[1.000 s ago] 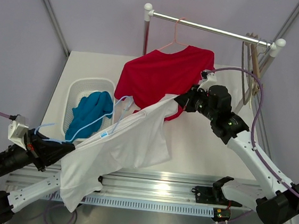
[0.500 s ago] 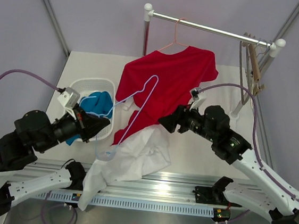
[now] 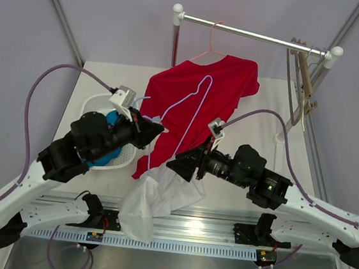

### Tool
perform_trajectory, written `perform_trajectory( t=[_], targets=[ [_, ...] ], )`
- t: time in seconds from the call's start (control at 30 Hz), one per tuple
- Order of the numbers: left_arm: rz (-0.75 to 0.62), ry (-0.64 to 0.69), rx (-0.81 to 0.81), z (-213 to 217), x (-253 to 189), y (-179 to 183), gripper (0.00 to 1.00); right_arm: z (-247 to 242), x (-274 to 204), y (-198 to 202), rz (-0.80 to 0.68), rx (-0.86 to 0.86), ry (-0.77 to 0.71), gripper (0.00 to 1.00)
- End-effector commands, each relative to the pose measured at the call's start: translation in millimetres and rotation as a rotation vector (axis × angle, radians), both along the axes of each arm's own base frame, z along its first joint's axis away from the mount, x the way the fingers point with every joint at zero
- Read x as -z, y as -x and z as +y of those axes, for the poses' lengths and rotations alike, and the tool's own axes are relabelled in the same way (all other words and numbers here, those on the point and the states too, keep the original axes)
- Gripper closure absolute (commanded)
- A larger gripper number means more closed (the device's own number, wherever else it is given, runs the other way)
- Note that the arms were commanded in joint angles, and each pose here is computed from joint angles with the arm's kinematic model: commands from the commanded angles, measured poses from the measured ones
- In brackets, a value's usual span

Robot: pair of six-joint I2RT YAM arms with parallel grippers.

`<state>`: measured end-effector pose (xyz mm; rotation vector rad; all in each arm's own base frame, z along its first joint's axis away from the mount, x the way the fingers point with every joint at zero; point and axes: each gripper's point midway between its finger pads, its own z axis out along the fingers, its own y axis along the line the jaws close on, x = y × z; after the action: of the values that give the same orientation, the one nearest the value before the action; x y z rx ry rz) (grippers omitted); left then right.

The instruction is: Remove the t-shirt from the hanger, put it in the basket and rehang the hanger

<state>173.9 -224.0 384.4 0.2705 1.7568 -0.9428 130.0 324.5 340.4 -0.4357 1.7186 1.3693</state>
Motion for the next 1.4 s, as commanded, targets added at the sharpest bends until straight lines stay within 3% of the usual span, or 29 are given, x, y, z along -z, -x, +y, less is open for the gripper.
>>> perform_trajectory(
  t=[0.0, 0.3, 0.4, 0.67, 0.83, 0.93, 1.0, 1.13, 1.37],
  targets=[
    [-0.048, 0.101, -0.043, -11, -38, -16, 1.0, 19, -25, 9, -0.059, 0.015, -0.081, 0.33],
    [-0.01, 0.112, -0.009, -30, -45, -21, 1.0, 59, -7, -3, -0.059, 0.04, -0.011, 0.33],
    [-0.007, 0.115, 0.003, -33, -46, -20, 1.0, 64, -1, -8, -0.041, 0.059, -0.01, 0.46],
    [0.006, 0.102, 0.037, -38, -39, -17, 0.99, 68, -6, -12, 0.012, 0.09, -0.099, 1.0],
    [-0.006, 0.071, 0.058, -28, -32, -6, 0.25, 61, -18, -16, 0.029, 0.124, -0.159, 1.0],
    [0.006, 0.047, 0.061, -5, -19, 12, 0.06, 61, -18, -19, 0.028, 0.142, -0.16, 1.0],
    [0.027, 0.023, 0.04, 27, -2, 32, 0.01, 58, -15, -27, 0.019, 0.184, -0.129, 1.0],
    [0.104, -0.062, 0.062, 37, 42, 45, 0.01, 47, -18, -38, -0.001, 0.243, -0.12, 1.0],
    [0.288, -0.153, 0.305, 24, 114, 93, 0.01, 24, -31, -73, 0.005, 0.302, -0.157, 1.0]
  ],
)
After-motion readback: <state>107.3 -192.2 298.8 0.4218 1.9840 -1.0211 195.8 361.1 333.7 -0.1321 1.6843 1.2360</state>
